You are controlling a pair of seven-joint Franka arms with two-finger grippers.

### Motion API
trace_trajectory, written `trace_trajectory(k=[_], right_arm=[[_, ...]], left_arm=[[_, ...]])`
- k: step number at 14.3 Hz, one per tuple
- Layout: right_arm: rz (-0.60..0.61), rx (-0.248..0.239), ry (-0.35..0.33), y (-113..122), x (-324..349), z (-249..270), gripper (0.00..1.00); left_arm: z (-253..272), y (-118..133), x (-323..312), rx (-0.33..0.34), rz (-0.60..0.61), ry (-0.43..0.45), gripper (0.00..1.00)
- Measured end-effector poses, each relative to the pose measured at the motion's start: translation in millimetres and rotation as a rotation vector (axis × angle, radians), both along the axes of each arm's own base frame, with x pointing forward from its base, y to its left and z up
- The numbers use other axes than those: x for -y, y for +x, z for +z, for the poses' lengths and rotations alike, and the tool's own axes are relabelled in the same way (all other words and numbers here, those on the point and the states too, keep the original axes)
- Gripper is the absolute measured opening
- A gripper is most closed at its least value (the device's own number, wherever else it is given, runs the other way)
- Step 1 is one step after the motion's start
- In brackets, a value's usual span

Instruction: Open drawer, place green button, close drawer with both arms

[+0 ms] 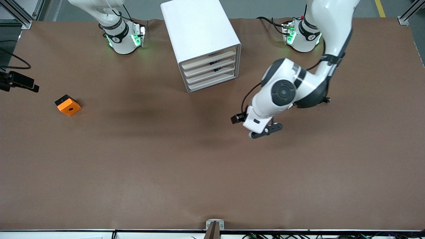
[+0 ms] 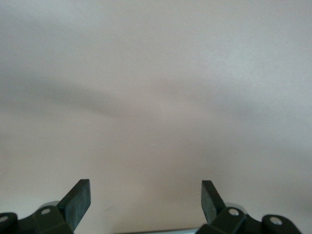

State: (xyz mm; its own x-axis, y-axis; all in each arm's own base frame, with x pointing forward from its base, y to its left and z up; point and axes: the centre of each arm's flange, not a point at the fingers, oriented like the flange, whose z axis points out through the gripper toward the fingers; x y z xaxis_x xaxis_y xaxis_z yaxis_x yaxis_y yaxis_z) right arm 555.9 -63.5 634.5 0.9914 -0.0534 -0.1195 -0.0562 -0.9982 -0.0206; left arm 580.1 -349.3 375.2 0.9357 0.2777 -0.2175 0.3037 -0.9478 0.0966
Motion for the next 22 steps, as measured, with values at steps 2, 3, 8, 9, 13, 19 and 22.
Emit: trace_trajectory(k=[2, 3, 8, 9, 13, 19, 22], right_arm=[[0.001, -0.005, 0.003, -12.1, -0.9, 9.5, 1.0], [0.001, -0.009, 0.005, -16.8, -1.3, 11.8, 1.0], [0.002, -0.001, 0.008, -32.6, -2.2, 16.3, 1.0], [0.001, 0.004, 0.009, -35.2, -2.0, 17.7, 1.0], [0.0, 0.044, 0.01, -53.3, -1.8, 16.4, 1.0], [-0.001, 0.093, 0.011, -71.5, -2.4, 19.9, 1.0], [-0.001, 0.101, 0.009, -72.1, -2.2, 21.9, 1.0]], left_arm=[[24.7, 18.2, -40.1, -0.005, -0.058, -0.006, 1.0], [39.6, 25.2, -61.9, 0.004, -0.085, -0.012, 1.0], [119.8, 26.7, -179.0, 0.023, -0.277, -0.026, 1.0], [133.6, 23.2, -200.6, 0.036, -0.305, -0.028, 1.0], [164.5, -8.9, -273.2, 0.078, -0.363, -0.007, 1.0], [164.1, -67.4, -321.2, 0.209, -0.392, 0.078, 1.0], [162.5, -78.4, -321.3, 0.248, -0.385, 0.102, 1.0]])
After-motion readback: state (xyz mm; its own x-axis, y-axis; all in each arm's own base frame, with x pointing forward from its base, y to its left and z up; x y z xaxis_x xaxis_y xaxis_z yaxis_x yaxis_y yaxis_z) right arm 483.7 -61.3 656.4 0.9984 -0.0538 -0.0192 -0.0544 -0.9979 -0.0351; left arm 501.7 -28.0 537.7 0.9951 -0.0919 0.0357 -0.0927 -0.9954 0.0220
